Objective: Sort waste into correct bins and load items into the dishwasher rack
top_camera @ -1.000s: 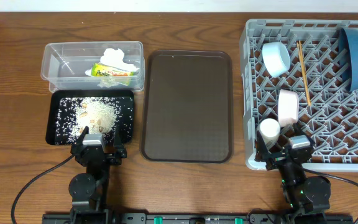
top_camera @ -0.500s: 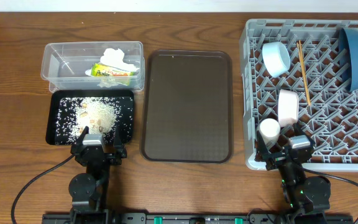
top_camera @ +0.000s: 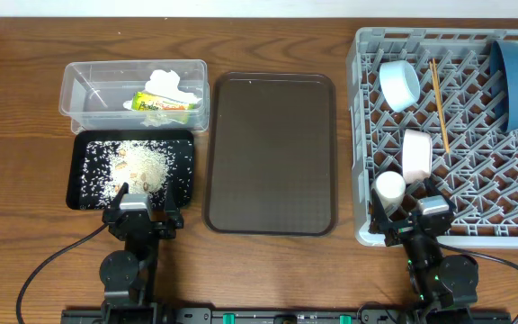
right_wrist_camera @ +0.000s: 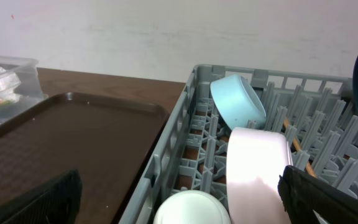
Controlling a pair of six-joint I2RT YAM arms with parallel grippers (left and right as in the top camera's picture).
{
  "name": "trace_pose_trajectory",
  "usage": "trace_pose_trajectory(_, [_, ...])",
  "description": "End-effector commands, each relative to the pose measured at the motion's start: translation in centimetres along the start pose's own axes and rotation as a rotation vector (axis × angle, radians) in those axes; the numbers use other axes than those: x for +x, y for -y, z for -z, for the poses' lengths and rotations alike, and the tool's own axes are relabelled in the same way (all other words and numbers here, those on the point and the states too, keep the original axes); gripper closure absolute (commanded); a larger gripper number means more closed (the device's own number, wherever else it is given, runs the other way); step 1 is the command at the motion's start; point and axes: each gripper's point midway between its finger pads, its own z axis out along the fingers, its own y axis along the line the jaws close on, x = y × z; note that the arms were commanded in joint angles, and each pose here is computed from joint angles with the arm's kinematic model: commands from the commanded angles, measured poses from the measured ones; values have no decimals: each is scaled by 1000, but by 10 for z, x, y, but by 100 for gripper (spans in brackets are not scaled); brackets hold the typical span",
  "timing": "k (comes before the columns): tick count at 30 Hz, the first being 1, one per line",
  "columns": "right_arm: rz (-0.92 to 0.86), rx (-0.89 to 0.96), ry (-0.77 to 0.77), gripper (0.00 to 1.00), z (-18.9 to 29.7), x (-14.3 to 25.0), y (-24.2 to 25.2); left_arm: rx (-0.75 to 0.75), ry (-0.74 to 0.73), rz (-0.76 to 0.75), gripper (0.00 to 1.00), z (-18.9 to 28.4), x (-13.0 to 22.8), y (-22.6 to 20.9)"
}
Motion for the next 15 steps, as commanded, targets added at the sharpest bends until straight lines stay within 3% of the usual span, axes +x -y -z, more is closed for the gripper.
trace_pose_trajectory(1, [-13,-8,0,1,0,0,-2,5,-47,-20,15,0,15,0])
trace_pose_trajectory(15, [-13,-8,0,1,0,0,-2,5,-47,-20,15,0,15,0])
